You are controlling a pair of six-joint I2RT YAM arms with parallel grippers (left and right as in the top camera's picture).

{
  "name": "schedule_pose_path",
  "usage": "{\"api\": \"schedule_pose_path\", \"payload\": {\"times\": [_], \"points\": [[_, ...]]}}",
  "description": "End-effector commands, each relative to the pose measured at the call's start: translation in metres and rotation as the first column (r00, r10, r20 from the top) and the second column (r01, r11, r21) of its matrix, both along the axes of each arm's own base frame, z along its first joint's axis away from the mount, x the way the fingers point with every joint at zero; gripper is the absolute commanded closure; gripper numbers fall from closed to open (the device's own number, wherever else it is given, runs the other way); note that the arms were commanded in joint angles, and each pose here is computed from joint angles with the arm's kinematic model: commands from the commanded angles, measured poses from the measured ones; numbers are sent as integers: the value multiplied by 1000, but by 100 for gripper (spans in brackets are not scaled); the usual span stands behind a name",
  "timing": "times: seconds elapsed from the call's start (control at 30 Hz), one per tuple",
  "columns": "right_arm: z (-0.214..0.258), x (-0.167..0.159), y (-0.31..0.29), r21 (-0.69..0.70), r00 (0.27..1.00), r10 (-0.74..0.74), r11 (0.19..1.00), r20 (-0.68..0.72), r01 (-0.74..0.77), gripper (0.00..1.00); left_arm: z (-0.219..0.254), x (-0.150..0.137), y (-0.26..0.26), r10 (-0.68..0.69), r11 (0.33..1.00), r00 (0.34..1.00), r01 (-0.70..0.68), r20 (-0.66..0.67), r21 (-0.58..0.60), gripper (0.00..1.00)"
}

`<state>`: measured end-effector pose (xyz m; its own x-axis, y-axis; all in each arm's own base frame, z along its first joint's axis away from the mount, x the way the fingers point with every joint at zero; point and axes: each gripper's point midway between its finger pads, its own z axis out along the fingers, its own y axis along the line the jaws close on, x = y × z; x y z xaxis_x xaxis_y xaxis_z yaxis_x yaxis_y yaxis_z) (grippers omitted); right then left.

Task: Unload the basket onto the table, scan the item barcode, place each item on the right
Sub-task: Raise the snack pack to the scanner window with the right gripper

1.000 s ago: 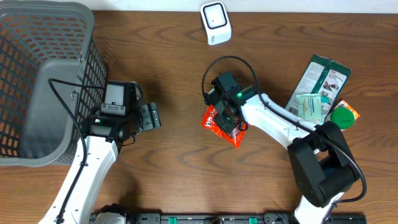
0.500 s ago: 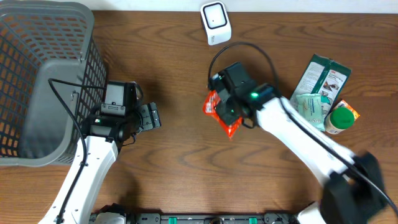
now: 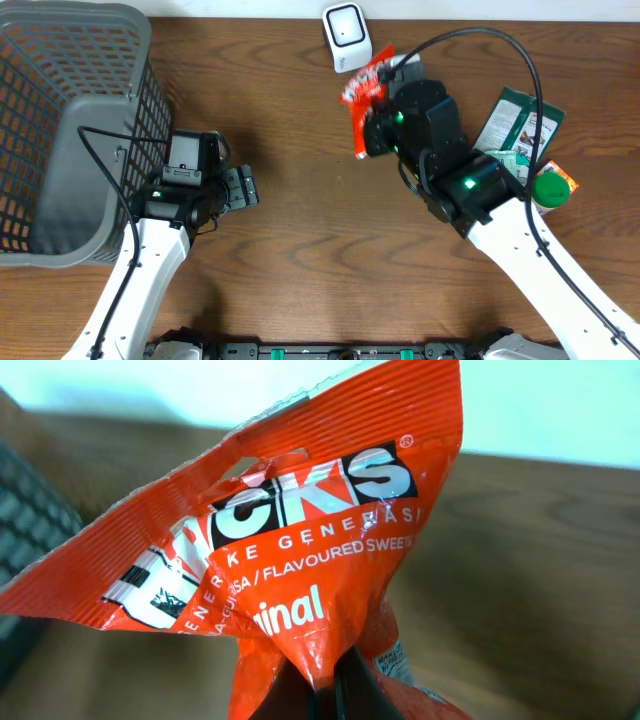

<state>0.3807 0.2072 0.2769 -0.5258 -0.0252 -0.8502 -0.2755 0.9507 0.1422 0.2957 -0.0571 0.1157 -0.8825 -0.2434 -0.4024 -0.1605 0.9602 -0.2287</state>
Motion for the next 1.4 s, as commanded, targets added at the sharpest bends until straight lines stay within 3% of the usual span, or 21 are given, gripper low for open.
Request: {"api": "schedule_pose_path", "payload": {"times": [0.0,0.27,0.63,0.77,0.83,0.9,1.1,1.2,1.37], "points": [[24,19,2,61,998,-57,997,30,55,99,-4,-1,4,6,1000,1000,-6,-10,16,15],[68,79,6,-1,992,-116,993,-52,116,99,-4,-1,4,6,1000,1000,-6,-10,16,15],[3,178,28,-39,982,-186,982,-34,184,99,-4,-1,4,6,1000,1000,-6,-10,16,15],[-24,171,35,-105,988,-116,989,-102,105,97,-4,-1,4,6,1000,1000,-6,-10,16,15],[-25,164,34,-156,990,-75,986,-116,57,83,-4,-1,4,6,1000,1000,-6,-10,16,15],[-33,154,33,-192,986,-44,981,-162,12,62,-4,-1,4,6,1000,1000,-6,-11,15,15],[-87,112,11,-308,915,-64,949,-398,-68,40,-4,-1,4,6,1000,1000,-6,-10,16,15],[-116,85,-2,-344,847,-108,934,-521,-92,34,-4,-1,4,6,1000,1000,-6,-10,16,15],[-166,58,-8,-352,762,-127,925,-635,-140,36,-4,-1,4,6,1000,1000,-6,-10,16,15]]}}
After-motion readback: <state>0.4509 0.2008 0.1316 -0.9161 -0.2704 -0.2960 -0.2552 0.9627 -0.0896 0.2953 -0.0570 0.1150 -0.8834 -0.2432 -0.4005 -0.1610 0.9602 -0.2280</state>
